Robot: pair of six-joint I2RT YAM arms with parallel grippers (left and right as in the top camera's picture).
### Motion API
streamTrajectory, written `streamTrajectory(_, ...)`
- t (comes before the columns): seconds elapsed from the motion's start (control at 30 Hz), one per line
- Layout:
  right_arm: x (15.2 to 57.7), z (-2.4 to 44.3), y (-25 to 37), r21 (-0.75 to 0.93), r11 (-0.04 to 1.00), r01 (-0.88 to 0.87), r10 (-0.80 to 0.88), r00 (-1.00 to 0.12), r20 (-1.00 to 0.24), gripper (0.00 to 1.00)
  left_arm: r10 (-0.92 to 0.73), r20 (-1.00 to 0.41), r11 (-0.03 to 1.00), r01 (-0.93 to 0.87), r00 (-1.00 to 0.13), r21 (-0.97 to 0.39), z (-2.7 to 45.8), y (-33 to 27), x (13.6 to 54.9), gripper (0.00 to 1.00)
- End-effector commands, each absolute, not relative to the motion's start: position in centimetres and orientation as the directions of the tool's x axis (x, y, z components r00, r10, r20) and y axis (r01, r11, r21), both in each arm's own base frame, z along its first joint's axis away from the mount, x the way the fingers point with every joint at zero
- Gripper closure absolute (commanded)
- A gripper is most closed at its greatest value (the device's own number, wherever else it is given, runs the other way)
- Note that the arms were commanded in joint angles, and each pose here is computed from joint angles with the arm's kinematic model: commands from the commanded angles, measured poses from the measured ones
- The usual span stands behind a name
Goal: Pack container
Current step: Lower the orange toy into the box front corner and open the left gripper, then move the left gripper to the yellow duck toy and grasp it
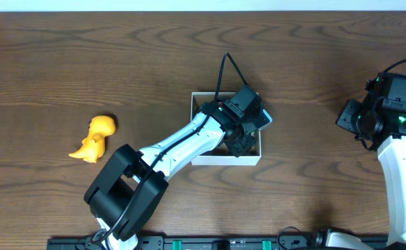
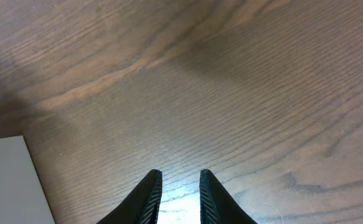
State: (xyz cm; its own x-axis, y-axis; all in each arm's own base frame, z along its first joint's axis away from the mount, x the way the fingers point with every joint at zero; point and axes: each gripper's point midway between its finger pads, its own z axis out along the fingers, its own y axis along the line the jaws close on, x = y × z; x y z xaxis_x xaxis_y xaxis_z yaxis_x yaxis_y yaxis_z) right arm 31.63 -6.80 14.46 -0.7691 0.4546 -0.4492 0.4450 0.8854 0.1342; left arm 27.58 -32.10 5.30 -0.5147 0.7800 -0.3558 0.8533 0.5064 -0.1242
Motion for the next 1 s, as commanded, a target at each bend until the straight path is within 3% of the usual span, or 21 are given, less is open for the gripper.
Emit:
streamTrajectory(0.0, 32.0, 15.4, -7.2, 0.137, 0.875, 0.463, 0.469, -0.747, -0.471, 0.77, 0.787, -0.355, 0.495, 0.86, -0.504, -0.123, 5.7, -32.2, 27.4, 0.41)
streamTrajectory(0.2, 32.0, 15.4, -7.2, 0.137, 0.876, 0.463, 0.469, -0.747, -0.471, 0.76, 0.775, -0.398, 0.497, 0.862, -0.491, -0.096, 8.1, -32.0, 27.6, 0.08)
streamTrajectory(0.57, 32.0, 14.9, -7.2, 0.133, 0.875, 0.465, 0.47, -0.754, -0.458, 0.76, 0.736, -0.488, 0.563, 0.825, -0.469, 0.055, 15.4, -29.0, 28.1, 0.06)
streamTrajectory(0.67, 32.1, 14.3, -7.2, 0.128, 0.875, 0.467, 0.472, -0.762, -0.443, 0.76, 0.693, -0.495, 0.655, 0.745, -0.525, 0.127, 17.8, -26.1, 28.5, 0.02)
streamTrajectory(0.93, 32.1, 13.9, -7.2, 0.125, 0.874, 0.469, 0.473, -0.768, -0.432, 0.76, 0.443, -0.523, 0.896, 0.381, -0.728, 0.229, 23.0, -13.5, 29.5, 0.02)
streamTrajectory(0.97, 32.1, 13.9, -7.2, 0.125, 0.874, 0.469, 0.473, -0.768, -0.431, 0.7, 0.395, -0.531, 0.919, 0.325, -0.749, 0.225, 23.5, -11.5, 29.8, 0.02)
